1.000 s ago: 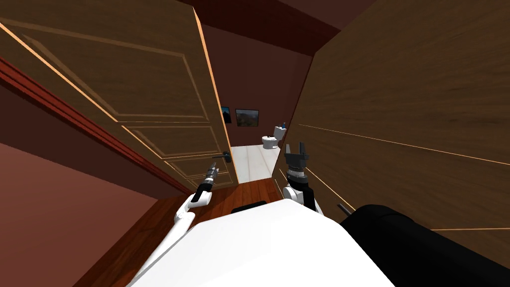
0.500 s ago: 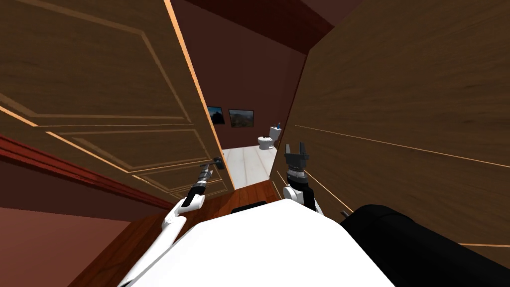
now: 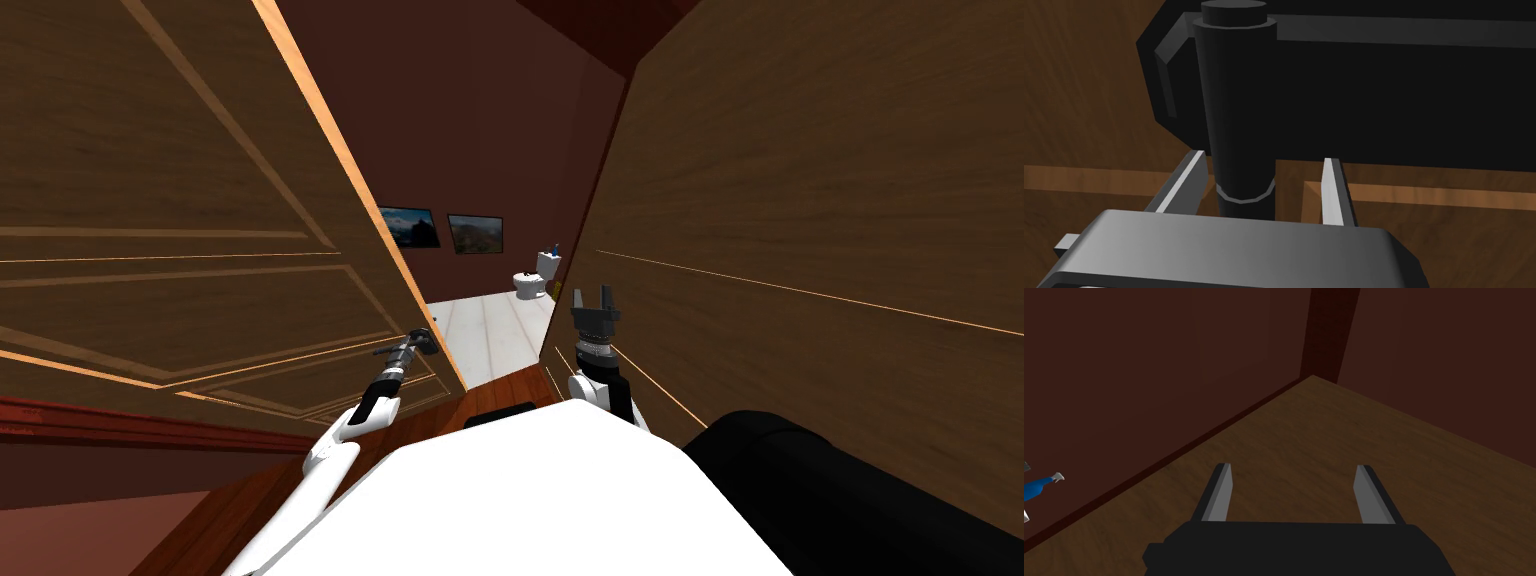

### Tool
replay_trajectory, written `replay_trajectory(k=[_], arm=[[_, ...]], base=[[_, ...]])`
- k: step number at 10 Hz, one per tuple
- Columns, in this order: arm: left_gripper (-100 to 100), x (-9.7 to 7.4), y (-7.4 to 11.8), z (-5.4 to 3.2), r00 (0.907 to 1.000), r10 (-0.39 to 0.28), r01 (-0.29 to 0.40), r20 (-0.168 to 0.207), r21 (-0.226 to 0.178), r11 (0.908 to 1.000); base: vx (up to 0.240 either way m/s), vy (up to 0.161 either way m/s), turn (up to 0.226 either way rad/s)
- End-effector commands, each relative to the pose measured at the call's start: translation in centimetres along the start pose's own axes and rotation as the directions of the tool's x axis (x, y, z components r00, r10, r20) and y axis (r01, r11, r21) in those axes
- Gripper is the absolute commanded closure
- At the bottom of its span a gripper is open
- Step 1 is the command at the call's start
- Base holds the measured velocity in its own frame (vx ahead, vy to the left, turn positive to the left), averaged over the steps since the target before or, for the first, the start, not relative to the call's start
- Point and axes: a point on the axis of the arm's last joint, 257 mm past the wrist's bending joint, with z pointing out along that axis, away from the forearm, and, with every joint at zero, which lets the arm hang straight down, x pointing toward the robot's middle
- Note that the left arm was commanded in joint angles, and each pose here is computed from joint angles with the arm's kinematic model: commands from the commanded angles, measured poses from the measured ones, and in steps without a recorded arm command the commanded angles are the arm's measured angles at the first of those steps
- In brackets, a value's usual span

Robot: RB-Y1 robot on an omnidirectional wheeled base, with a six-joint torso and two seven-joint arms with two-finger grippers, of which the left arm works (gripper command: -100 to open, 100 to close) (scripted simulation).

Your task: Pull the door open

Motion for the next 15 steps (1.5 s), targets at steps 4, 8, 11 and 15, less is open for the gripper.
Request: replay_trajectory(k=[4,8,11,15], arm=[[100,0.0,0.1,-0.04,1.0000,0.000,0.000,0.000,-0.003,1.0000],[100,0.0,0.1,-0.68,0.9997,0.001,-0.001,-0.026,-0.003,1.0000],[100,0.0,-0.1,-1.50,0.9981,0.001,-0.001,-0.061,-0.003,1.0000],[100,0.2,-0.2,-2.63,0.9942,-0.003,0.002,-0.108,-0.008,1.0000]], base=[[-0.021,0.000,-0.003],[-0.106,0.044,-0.089],[-0.191,0.065,-0.128],[-0.228,0.079,-0.130]])
